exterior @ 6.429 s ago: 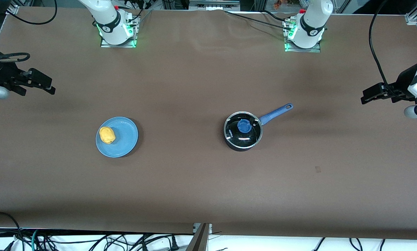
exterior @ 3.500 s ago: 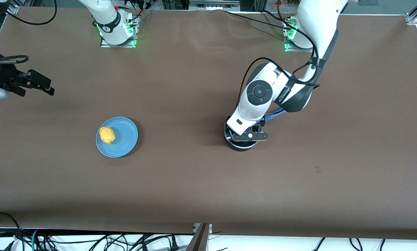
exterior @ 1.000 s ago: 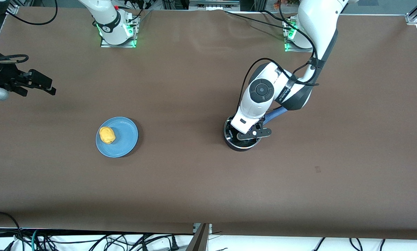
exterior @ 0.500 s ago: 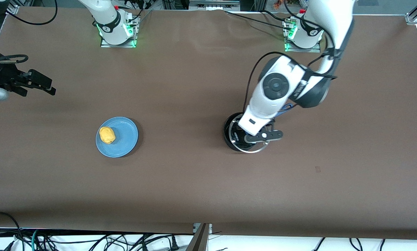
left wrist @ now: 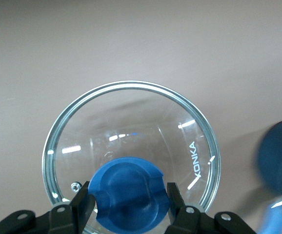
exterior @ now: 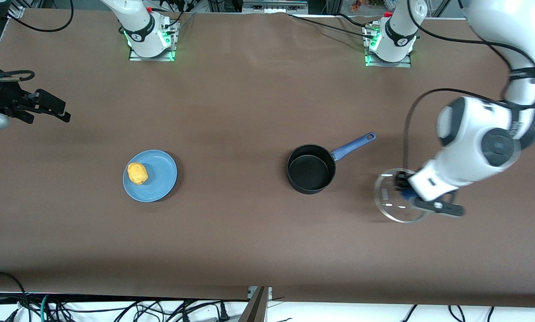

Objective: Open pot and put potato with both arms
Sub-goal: 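Lift the glass lid off the saucepan with the left gripper, then set the lid on the table and open the left gripper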

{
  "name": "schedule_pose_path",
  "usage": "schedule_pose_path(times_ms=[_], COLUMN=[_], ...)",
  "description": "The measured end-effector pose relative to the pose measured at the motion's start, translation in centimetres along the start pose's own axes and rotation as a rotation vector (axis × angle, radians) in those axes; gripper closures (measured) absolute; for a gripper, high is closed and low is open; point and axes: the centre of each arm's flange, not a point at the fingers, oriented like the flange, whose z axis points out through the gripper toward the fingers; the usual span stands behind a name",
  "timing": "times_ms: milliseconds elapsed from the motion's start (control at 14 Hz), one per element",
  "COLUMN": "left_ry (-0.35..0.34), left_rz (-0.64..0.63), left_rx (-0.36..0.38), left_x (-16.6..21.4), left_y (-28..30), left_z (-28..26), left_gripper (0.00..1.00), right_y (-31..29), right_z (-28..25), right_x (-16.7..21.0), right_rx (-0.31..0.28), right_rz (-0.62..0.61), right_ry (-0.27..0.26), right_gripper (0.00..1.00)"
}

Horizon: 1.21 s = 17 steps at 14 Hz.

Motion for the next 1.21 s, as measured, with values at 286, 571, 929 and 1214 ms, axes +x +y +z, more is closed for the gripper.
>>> schedule_pose_path(times_ms=[286,571,929,1214], left_ry=[-0.070,-0.101,-0.088,-0.068], left_rz=[0.010,-0.036,-0.036,-0.025], left_rx=[-0.032,-0.083,-0.074,-0.065], left_x=[-4.1,-6.3,-7.4,-7.2], left_y=[-10.6,-15.6,-18.8,-19.3], left_z=[3.9,10.0,15.3,15.0], left_gripper=[0.35,0.35,0.35,0.10], right_y=[-0.1,0.0,0.0,0.0], right_z=[0.0,0.0,0.0,0.0], right_x=[0.0,0.0,0.0,0.0], right_rx=[0.000,0.000,0.000,0.000], right_rz=[-0.001,-0.001,-0.001,-0.001], right_ry=[0.000,0.000,0.000,0.000], right_gripper=[0.00,0.00,0.00,0.00])
